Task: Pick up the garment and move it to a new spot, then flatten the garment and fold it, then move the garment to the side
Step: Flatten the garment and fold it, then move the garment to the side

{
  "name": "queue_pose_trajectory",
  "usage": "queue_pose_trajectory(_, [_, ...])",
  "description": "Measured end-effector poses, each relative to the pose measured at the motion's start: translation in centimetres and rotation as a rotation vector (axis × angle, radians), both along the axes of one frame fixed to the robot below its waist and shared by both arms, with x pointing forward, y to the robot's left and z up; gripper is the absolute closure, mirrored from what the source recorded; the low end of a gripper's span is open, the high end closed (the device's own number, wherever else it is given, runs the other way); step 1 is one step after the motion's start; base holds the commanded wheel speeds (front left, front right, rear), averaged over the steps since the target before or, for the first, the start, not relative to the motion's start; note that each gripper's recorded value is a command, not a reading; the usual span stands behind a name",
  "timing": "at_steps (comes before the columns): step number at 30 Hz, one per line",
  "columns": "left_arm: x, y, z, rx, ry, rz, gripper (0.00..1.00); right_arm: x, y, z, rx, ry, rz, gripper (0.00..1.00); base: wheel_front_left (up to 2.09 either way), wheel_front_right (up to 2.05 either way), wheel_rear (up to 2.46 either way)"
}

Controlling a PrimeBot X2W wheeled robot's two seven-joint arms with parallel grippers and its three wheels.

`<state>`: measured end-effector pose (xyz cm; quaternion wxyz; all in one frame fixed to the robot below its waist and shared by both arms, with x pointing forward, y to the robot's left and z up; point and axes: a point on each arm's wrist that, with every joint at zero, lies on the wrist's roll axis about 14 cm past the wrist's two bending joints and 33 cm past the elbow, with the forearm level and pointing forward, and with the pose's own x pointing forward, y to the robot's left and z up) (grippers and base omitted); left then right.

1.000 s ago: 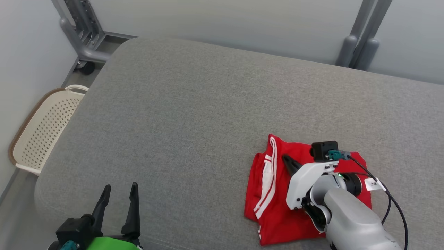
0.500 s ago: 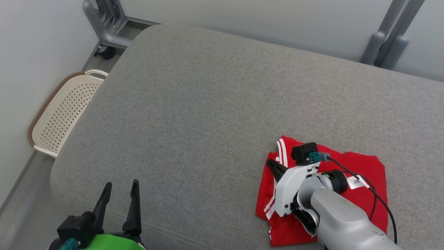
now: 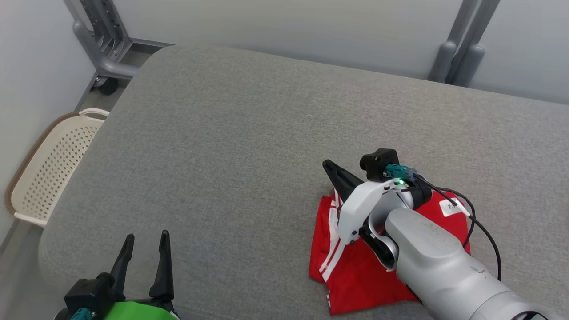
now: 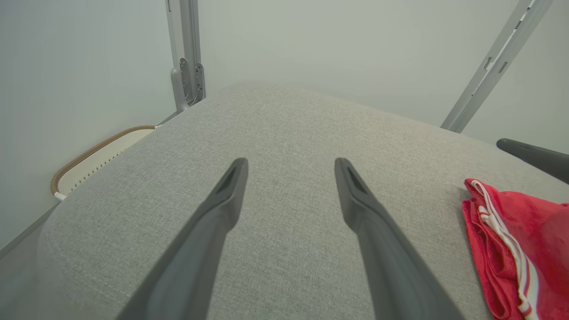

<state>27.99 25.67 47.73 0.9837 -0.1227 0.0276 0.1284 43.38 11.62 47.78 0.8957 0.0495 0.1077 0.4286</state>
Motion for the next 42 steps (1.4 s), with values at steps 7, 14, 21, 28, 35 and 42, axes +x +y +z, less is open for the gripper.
queue_pose_trajectory(7, [1.4,-1.6,0.6,0.004,-0.022,-0.071,0.00,2.6,-4.2,3.2,0.051,-0.079,-0.147,0.47,0.00,0.00,0.00])
queue_pose_trajectory(14, [3.0,-3.9,1.0,0.002,-0.035,-0.156,0.00,3.8,-12.3,2.4,0.024,-0.092,-0.346,0.00,0.00,0.00,0.00])
queue_pose_trajectory(21, [4.1,-6.4,0.8,-0.008,-0.033,-0.239,0.00,2.3,-19.3,-0.7,-0.064,-0.005,-0.474,0.00,0.00,0.00,0.00])
queue_pose_trajectory(28, [4.5,-7.6,0.7,-0.014,-0.029,-0.276,0.00,-0.4,-21.8,-4.3,-0.158,0.190,-0.472,0.00,0.00,0.00,0.00])
queue_pose_trajectory(35, [4.0,-6.9,-0.1,-0.013,-0.002,-0.254,0.00,-1.6,-21.8,-6.1,-0.187,0.335,-0.425,0.00,0.00,0.00,0.00])
queue_pose_trajectory(42, [3.4,-5.9,-0.5,-0.013,0.011,-0.218,0.00,-2.0,-20.7,-7.5,-0.187,0.465,-0.387,0.00,0.00,0.00,0.00])
